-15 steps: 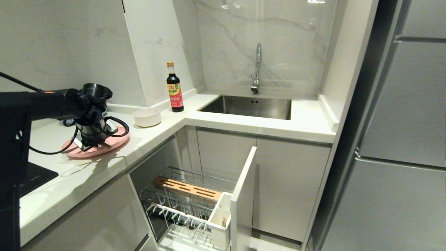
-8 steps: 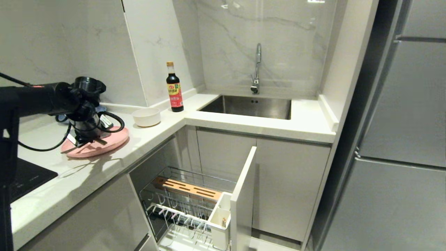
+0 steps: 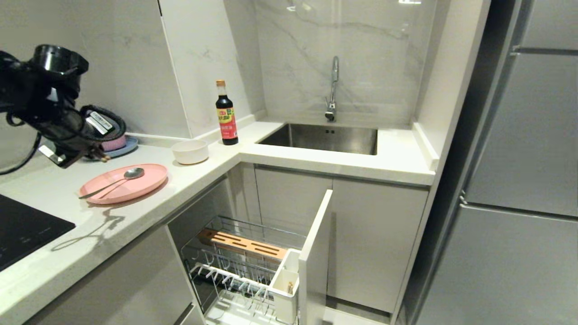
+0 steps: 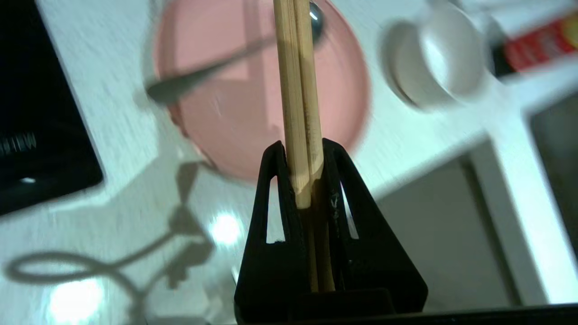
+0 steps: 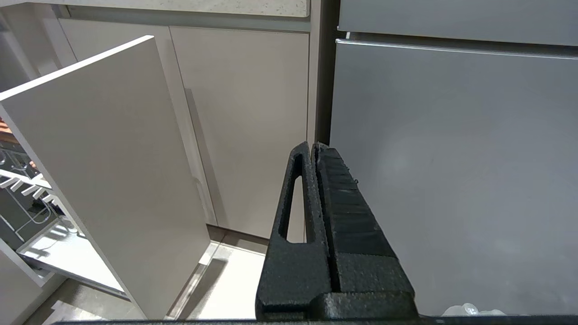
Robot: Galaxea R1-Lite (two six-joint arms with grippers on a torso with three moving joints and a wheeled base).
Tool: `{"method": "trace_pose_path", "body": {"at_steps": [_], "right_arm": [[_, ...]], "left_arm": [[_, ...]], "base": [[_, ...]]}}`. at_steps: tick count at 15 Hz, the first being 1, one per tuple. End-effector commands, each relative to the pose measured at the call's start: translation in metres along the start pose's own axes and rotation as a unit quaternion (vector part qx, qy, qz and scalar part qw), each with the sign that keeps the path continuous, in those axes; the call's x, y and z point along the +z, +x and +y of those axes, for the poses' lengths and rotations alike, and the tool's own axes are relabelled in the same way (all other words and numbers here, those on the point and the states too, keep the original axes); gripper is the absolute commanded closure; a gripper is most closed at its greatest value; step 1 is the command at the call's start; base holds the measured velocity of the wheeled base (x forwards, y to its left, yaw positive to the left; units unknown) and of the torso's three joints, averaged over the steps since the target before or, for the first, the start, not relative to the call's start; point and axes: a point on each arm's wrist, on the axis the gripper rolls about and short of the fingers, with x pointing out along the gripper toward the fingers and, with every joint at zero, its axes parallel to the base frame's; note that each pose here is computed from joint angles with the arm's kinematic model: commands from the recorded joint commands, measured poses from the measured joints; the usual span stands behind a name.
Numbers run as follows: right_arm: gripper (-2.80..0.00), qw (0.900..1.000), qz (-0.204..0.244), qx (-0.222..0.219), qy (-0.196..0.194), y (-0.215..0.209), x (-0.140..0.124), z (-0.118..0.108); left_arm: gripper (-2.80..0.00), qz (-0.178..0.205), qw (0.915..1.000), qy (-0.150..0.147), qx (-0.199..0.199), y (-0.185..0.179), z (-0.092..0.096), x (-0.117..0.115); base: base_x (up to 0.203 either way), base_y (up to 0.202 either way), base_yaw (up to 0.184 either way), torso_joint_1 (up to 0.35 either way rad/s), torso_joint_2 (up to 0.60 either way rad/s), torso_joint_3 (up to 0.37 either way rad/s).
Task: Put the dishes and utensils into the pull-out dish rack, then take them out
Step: Pick up the chopsticks and place it in the cupboard
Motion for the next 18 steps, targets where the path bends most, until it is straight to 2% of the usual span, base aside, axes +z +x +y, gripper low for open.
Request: {"method": "trace_pose_path", "body": {"at_steps": [1, 2, 5, 9, 11, 14, 18], "right_arm": [[0.00, 1.000, 0.000, 0.000, 0.000, 0.000, 0.000, 0.000], [0.00, 1.000, -0.001, 0.001, 0.000, 0.000, 0.000, 0.000], [0.00, 1.000, 0.000, 0.001, 0.000, 0.000, 0.000, 0.000], [0.00, 1.000, 0.000, 0.001, 0.000, 0.000, 0.000, 0.000], [0.00, 1.000, 0.000, 0.001, 0.000, 0.000, 0.000, 0.000], [0.00, 1.000, 0.000, 0.001, 0.000, 0.000, 0.000, 0.000], [0.00, 1.000, 0.000, 0.001, 0.000, 0.000, 0.000, 0.000]], "left_arm": [[0.00, -0.005, 0.9987, -0.008, -0.050, -0.052, 0.007, 0.006], [0.00, 0.015, 0.9965, -0.002, -0.082, -0.075, 0.010, 0.002], [0.00, 0.096, 0.9807, 0.042, -0.165, -0.133, 0.013, -0.024], [0.00, 0.176, 0.9467, 0.119, -0.242, -0.189, 0.020, -0.069], [0.00, 0.230, 0.9274, 0.165, -0.245, -0.200, 0.028, -0.095], [0.00, 0.361, 0.8808, 0.206, -0.227, -0.199, 0.040, -0.118], [0.00, 0.444, 0.8446, 0.260, -0.149, -0.172, 0.027, -0.142]], "base": [[0.000, 0.000, 0.000, 0.000, 0.00, 0.000], [0.000, 0.000, 0.000, 0.000, 0.00, 0.000], [0.000, 0.000, 0.000, 0.000, 0.00, 0.000], [0.000, 0.000, 0.000, 0.000, 0.00, 0.000], [0.000, 0.000, 0.000, 0.000, 0.00, 0.000], [0.000, 0.000, 0.000, 0.000, 0.00, 0.000], [0.000, 0.000, 0.000, 0.000, 0.00, 0.000]]}}
